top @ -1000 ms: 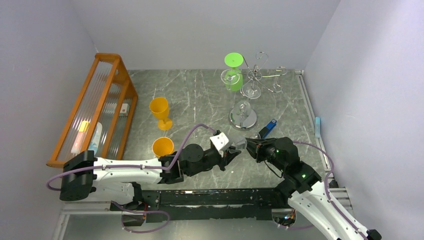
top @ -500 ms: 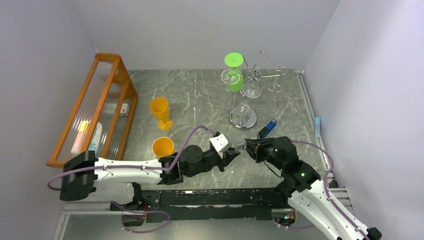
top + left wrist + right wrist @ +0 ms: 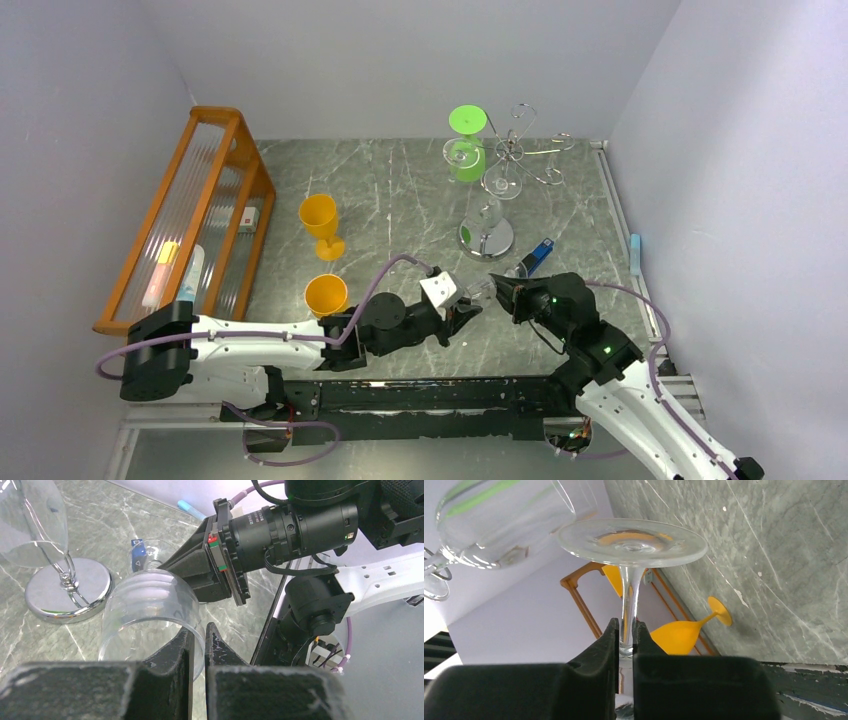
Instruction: Place the wine glass upside down on the wine glass rack
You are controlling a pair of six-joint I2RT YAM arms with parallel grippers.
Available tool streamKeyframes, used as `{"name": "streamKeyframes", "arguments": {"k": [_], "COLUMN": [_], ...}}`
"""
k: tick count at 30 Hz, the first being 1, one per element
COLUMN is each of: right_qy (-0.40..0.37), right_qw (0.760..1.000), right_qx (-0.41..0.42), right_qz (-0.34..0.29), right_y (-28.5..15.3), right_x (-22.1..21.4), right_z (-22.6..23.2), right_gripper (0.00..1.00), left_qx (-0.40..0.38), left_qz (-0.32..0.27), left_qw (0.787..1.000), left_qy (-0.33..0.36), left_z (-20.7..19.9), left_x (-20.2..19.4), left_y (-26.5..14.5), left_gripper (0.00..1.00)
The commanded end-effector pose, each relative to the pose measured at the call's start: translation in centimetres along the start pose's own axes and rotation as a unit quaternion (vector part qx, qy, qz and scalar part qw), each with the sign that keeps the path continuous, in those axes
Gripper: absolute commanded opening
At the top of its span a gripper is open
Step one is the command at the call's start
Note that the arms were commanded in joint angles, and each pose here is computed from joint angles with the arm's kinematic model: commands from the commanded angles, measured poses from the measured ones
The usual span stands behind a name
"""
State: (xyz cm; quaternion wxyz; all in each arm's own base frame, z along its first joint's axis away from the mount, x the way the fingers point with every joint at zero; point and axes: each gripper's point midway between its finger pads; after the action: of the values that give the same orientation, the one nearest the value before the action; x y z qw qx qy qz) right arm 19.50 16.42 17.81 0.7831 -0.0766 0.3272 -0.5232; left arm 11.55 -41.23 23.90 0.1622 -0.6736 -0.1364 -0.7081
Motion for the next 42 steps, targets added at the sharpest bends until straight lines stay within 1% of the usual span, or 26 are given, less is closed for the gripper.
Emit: {"name": "streamKeyframes", "arguments": {"k": [1, 2, 3, 4, 5, 6, 7, 11, 13, 15, 16, 17, 19, 21, 24, 27, 30, 36, 39, 42], "right_qy": [-0.014, -0.019, -0.026, -0.036, -0.049, -0.064, -0.086, -0.18, -0.237, -0.296, -0.316, -0.362, -0.411, -0.461, -0.498, -0.524, -0.534, -0.525, -0.525, -0.534], "right_qw": [1.0, 0.999, 0.999, 0.998, 0.997, 0.995, 0.993, 0.973, 0.954, 0.931, 0.921, 0.898, 0.867, 0.827, 0.783, 0.749, 0.728, 0.703, 0.694, 0.684], "right_qx": [0.027, 0.032, 0.038, 0.042, 0.049, 0.057, 0.063, 0.099, 0.12, 0.134, 0.143, 0.158, 0.183, 0.216, 0.241, 0.255, 0.251, 0.246, 0.249, 0.246], "right_qz": [0.002, -0.005, -0.011, -0.021, -0.033, -0.046, -0.06, -0.107, -0.137, -0.169, -0.179, -0.191, -0.213, -0.238, -0.284, -0.315, -0.348, -0.412, -0.425, -0.431], "right_y": [-0.6, -0.6, -0.6, -0.6, -0.7, -0.7, -0.8, -1.4, -2.0, -2.5, -2.7, -3.1, -3.6, -4.2, -5.4, -6.0, -5.9, -6.5, -6.7, -6.6], "right_x": [-0.4, -0.1, 0.1, 0.4, 0.7, 1.1, 1.5, 2.4, 2.9, 3.5, 3.5, 3.5, 3.9, 4.2, 5.0, 5.4, 6.5, 8.3, 8.2, 8.0], "right_z": [1.4, 1.5, 1.8, 1.9, 2.2, 2.6, 2.8, 5.1, 6.7, 8.0, 8.7, 9.6, 10.7, 11.8, 13.4, 14.3, 14.5, 15.3, 16.3, 17.6], "right_gripper": [0.0, 0.0, 0.0, 0.0, 0.0, 0.0, 0.0, 0.0, 0.0, 0.0, 0.0, 0.0, 0.0, 0.0, 0.0, 0.0, 0.0, 0.0, 0.0, 0.0], "left_qx": [-0.024, -0.021, -0.015, -0.012, -0.008, -0.005, -0.003, 0.009, 0.022, 0.028, 0.02, 0.012, 0.014, 0.022, 0.036, 0.044, 0.036, 0.048, 0.067, 0.057], "left_qz": [-0.034, -0.031, -0.03, -0.028, -0.03, -0.027, -0.026, -0.023, -0.021, -0.021, -0.024, -0.027, -0.024, -0.018, -0.005, 0.005, 0.008, 0.025, 0.035, 0.047], "left_qw": [0.999, 0.999, 0.999, 0.999, 0.999, 0.999, 0.999, 0.998, 0.998, 0.997, 0.998, 0.999, 1.0, 1.0, 0.999, 0.999, 0.999, 0.998, 0.997, 0.997], "left_qy": [-0.012, -0.014, -0.019, -0.023, -0.029, -0.033, -0.037, -0.054, -0.06, -0.062, -0.053, -0.04, -0.011, 0.008, 0.018, 0.015, 0.012, 0.009, 0.002, 0.004], "left_z": [-1.3, -1.2, -1.0, -0.9, -0.7, -0.7, -0.5, 0.2, 0.8, 1.2, 1.2, 1.1, 1.5, 2.0, 2.7, 2.9, 2.6, 2.9, 3.5, 3.1], "left_x": [1.7, 1.5, 1.6, 1.5, 1.7, 1.8, 1.9, 2.7, 3.1, 3.6, 3.9, 4.3, 4.6, 4.9, 5.4, 5.5, 5.5, 5.4, 5.5, 6.2], "left_y": [0.2, 0.2, 0.2, 0.1, -0.1, -0.3, -0.4, -1.8, -2.7, -3.5, -3.9, -4.3, -4.8, -5.1, -5.2, -5.1, -4.9, -4.7, -4.8, -4.5], "left_gripper": [0.05, 0.1, 0.22, 0.29, 0.39, 0.54, 0.6, 0.7, 0.74, 0.78, 0.79, 0.79, 0.81, 0.82, 0.83, 0.83, 0.82, 0.82, 0.82, 0.82]}}
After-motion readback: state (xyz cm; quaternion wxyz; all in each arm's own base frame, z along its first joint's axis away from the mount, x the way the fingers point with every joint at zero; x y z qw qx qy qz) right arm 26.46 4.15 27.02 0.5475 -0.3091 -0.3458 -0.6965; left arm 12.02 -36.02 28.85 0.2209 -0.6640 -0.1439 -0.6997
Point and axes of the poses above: each gripper's point midway between its finger pads, its own y axis out along the fingers, its own z axis along the line the jaws close on, x = y × z, and after that the axes turned 12 degrees about y, right-handed
